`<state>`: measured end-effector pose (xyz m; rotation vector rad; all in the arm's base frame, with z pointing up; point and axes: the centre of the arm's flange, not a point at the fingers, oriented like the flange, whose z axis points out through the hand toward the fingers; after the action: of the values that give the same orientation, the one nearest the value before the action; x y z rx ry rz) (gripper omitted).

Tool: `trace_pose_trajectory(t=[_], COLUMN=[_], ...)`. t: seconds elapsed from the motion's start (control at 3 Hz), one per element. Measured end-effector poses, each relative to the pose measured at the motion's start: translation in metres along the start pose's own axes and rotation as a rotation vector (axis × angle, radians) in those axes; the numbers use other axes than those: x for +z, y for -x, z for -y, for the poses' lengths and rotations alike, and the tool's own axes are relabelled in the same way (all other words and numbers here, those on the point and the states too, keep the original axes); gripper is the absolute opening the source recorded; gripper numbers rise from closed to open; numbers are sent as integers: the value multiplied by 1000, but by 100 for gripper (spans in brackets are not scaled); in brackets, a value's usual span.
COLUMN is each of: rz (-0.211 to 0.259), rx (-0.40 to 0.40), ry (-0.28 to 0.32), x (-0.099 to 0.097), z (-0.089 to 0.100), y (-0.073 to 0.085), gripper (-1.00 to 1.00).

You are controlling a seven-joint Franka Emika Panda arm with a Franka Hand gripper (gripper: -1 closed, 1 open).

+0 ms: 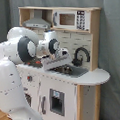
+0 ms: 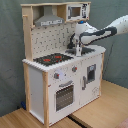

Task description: Play with the kitchen

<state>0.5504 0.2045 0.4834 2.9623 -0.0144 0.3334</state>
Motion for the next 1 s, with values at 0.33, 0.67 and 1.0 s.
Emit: trace_pose_trajectory(t=[0.33, 0.67, 1.0], rz=[0, -43, 27], rx=[-2, -15, 45], ry=[-1, -37, -15], x=[0, -27, -23], z=[1, 28, 28], y=[0, -6, 3], gripper=[-100, -100, -100])
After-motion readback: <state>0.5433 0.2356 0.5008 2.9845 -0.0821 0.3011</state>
